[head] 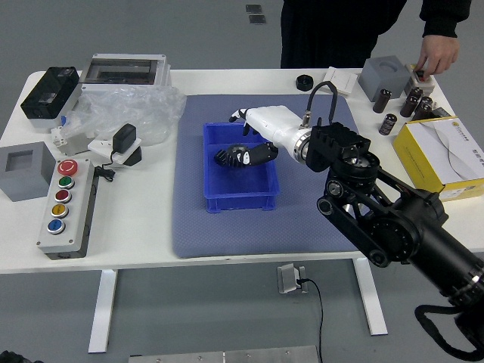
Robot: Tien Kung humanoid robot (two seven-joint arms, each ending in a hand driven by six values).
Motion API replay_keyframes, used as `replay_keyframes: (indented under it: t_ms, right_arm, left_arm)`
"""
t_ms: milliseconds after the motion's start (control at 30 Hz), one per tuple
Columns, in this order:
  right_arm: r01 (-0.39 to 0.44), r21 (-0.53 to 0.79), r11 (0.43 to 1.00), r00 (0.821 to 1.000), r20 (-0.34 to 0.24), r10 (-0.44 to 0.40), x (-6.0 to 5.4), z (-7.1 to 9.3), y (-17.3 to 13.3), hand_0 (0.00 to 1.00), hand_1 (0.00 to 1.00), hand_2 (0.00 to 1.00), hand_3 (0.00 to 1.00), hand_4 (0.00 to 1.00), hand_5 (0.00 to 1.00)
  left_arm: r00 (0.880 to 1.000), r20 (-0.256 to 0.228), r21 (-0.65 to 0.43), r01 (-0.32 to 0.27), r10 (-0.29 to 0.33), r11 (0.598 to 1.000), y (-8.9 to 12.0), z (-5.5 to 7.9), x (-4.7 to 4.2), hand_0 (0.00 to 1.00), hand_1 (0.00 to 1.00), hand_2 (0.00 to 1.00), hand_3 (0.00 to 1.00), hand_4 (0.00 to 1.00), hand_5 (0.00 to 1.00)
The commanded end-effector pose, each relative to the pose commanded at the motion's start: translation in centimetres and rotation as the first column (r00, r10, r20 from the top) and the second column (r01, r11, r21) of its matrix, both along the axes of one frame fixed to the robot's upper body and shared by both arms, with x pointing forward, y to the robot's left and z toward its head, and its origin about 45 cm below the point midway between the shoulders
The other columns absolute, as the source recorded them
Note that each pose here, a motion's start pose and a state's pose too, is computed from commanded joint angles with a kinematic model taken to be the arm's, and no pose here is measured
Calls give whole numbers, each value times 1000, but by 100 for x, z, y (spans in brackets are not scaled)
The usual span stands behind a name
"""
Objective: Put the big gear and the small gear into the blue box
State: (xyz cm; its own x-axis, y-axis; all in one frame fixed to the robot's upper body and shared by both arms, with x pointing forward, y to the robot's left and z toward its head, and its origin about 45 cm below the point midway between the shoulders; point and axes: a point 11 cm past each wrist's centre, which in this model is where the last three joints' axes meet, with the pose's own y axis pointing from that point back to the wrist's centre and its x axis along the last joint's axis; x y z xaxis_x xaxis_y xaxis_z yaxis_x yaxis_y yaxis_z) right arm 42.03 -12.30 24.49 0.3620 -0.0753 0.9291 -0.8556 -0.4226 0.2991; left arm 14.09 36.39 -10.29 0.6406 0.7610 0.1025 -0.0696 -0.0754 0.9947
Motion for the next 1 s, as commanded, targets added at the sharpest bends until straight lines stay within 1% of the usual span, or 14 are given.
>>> replay_keyframes:
  t_ms: [100,133,167,300,333,500,533,700,733,900,933,1000]
  right_arm:
    - [5,0,1000,1000,-2,-5,8,14,-25,812,755,879,990,861,484]
    - [7,1,1000,1000,-2,-7,11,21,-38,839,786,906,997,883,513]
    - [10,3,1000,1000,-1,-10,14,29,-53,839,786,906,997,883,513]
    - [47,29,998,999,10,-47,32,94,-227,839,786,906,997,883,513]
    - [63,41,997,998,14,-64,33,116,-305,859,811,917,976,883,523]
    - [144,132,981,989,27,-149,10,214,-722,859,811,917,976,883,523]
    - [158,151,976,986,30,-164,6,235,-794,878,837,923,940,859,518]
    - [235,288,928,967,29,-254,-25,341,-1199,878,837,923,940,859,518]
    - [249,314,916,962,26,-271,-32,355,-1277,892,847,926,900,740,675]
    - [317,449,835,935,-3,-353,-64,427,-1664,892,847,926,900,740,675]
    - [328,478,815,930,-10,-368,-73,443,-1737,901,845,910,871,711,810]
    - [344,535,771,919,-25,-393,-92,476,-1872,901,845,910,871,711,810]
  left_arm:
    - [1000,0,1,1,-1,1000,3,1,0,886,871,867,845,834,543]
    - [1000,1,1,1,-1,1000,4,1,2,887,871,867,846,834,547]
    - [1000,1,1,1,-1,1000,6,2,3,887,871,867,846,834,547]
    - [1000,6,4,0,0,1000,19,8,14,887,871,867,846,834,547]
    - [1000,7,5,0,0,1000,24,9,17,887,872,868,847,836,552]
    - [1000,13,11,-7,7,1000,61,18,20,887,872,868,847,836,552]
    - [1000,14,12,-8,8,1000,66,19,20,888,872,868,847,838,558]
    - [1000,18,15,-14,14,1000,77,22,25,888,872,868,847,838,558]
    - [1000,19,15,-15,14,1000,77,23,29,888,872,868,847,838,558]
    - [999,29,20,-18,17,1000,95,33,54,888,872,868,847,838,558]
    - [999,30,22,-18,18,1000,102,36,58,888,872,868,847,838,560]
    - [999,34,26,-20,19,999,119,41,63,888,872,868,847,838,560]
